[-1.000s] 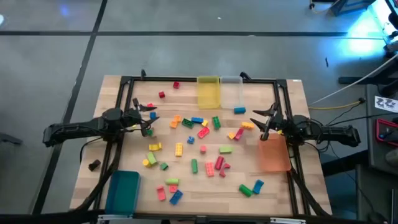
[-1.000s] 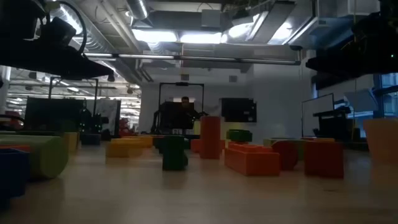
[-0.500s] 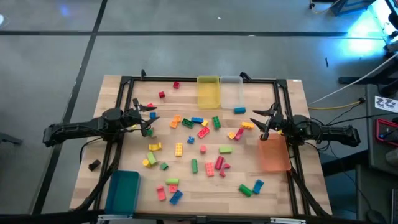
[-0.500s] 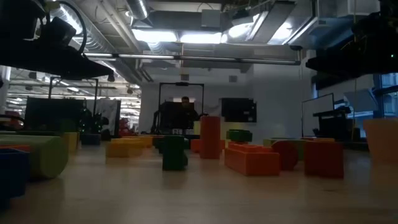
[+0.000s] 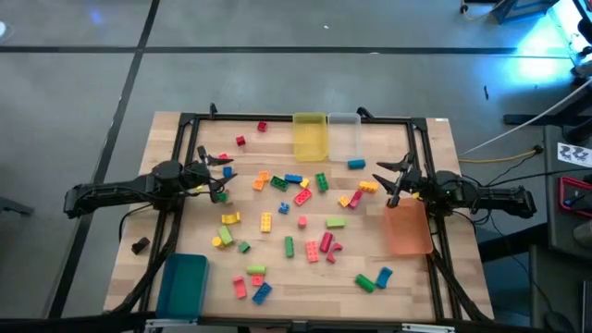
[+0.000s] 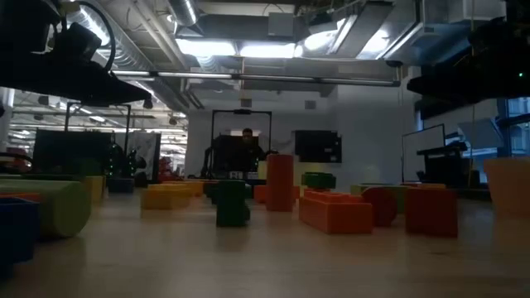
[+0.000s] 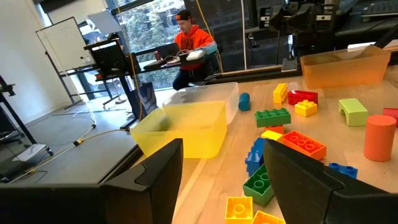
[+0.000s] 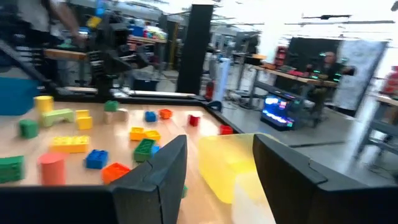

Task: Sort blocks by size
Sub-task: Put the yellow rectangular game piece into the orange bin

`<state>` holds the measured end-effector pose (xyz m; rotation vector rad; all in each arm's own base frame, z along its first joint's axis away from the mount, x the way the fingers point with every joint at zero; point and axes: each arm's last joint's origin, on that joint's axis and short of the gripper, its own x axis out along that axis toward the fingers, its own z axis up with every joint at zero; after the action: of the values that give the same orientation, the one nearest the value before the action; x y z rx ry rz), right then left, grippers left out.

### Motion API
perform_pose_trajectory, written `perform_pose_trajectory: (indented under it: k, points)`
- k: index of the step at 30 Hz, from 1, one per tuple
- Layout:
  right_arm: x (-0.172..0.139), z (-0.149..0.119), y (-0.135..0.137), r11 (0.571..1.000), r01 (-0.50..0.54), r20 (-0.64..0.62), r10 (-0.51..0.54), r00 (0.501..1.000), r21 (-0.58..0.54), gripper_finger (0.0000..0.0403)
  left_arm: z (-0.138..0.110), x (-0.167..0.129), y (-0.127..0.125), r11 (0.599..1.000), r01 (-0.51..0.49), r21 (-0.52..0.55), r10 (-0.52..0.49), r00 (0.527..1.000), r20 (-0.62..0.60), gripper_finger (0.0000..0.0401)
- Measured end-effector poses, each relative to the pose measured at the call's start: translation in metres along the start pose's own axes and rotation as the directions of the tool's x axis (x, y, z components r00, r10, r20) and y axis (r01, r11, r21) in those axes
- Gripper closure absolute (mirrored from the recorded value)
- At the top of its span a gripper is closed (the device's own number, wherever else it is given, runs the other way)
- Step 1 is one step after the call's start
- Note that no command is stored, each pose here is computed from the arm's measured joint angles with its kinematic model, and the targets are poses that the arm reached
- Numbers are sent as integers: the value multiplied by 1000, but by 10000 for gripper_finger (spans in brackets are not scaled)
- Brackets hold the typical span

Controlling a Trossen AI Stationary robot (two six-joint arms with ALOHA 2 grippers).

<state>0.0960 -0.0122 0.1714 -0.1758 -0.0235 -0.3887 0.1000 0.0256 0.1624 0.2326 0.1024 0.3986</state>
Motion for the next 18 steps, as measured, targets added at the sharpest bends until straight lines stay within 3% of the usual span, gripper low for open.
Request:
perform_pose_trajectory:
  k: [18]
  points:
    - [0,1,0,1000,11,6,-11,1000,3,216,0,0,0,1000,0,0,0,1000,0,191]
